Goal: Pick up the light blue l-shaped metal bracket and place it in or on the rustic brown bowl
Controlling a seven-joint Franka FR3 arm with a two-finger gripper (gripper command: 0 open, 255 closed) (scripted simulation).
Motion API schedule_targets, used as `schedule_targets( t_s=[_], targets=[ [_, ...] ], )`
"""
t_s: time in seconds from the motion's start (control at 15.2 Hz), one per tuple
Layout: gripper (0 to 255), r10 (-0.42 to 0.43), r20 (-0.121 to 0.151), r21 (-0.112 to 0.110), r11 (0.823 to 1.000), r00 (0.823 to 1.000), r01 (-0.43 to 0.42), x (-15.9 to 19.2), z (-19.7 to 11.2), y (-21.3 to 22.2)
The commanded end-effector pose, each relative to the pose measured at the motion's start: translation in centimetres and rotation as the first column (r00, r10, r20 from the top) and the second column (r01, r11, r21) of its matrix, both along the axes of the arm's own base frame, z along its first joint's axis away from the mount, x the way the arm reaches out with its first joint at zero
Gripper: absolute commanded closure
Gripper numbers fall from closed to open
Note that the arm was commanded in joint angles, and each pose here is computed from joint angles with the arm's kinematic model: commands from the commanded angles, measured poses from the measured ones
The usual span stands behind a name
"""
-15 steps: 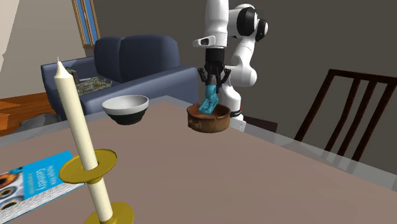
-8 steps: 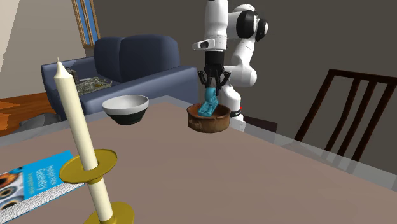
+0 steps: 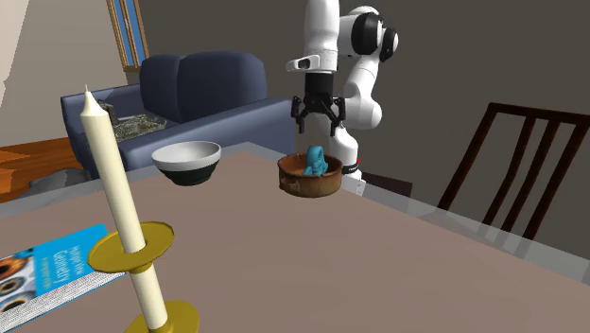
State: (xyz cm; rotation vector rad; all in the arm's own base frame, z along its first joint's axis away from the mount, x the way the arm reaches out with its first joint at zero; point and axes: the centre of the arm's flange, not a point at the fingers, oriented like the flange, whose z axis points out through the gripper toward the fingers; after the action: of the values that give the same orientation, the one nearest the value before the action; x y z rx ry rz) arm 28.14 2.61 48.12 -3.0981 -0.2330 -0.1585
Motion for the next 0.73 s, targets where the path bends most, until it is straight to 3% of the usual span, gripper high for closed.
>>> schedule_targets(
  t_s=[0.0,0.13,0.66],
  targets=[
    [0,0.000,-0.001,0.000,1.000,1.000,0.000,-0.1,2.0,0.0],
    [0,0.000,-0.001,0.000,1.000,1.000,0.000,-0.3,4.3,-0.1],
    [0,0.000,-0.001,0.000,1.000,1.000,0.000,-0.3,4.3,-0.1]
  ],
)
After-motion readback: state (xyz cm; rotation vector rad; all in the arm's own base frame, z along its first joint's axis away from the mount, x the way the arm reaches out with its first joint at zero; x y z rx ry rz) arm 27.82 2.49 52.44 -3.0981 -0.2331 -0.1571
